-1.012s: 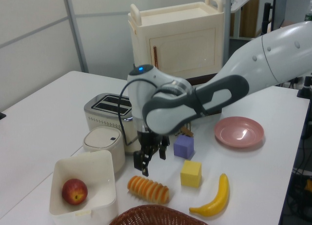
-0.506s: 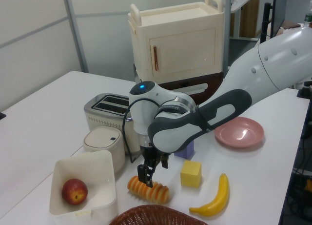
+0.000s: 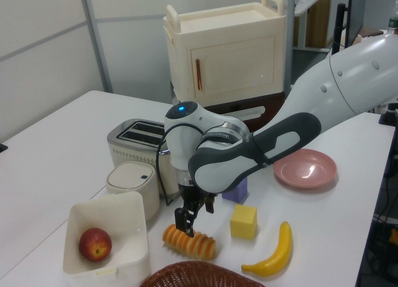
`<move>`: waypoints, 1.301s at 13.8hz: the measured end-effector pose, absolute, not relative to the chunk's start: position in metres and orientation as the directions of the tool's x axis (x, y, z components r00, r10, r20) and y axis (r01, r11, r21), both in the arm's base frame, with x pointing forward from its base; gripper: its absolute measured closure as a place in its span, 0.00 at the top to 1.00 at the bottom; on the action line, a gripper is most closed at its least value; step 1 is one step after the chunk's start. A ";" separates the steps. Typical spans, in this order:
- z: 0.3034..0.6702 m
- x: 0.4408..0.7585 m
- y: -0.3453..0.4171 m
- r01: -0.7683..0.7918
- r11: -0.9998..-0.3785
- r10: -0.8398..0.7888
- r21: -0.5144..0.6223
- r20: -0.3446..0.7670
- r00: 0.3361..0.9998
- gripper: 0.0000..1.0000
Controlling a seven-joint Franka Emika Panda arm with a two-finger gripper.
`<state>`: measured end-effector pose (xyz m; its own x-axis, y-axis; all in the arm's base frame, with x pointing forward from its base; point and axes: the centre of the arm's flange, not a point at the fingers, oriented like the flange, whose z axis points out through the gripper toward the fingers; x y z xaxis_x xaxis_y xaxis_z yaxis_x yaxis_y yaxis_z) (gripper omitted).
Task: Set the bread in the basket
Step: 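Align the gripper above the bread stick's middle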
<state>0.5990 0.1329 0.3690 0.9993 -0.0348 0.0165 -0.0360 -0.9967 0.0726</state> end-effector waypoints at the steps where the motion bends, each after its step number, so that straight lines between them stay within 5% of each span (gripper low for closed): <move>1: 0.369 0.599 0.132 -0.038 -0.997 -0.036 0.073 0.017 0.999 1.00; 18: 0.371 0.602 0.125 -0.050 -0.996 -0.049 0.072 0.020 0.999 1.00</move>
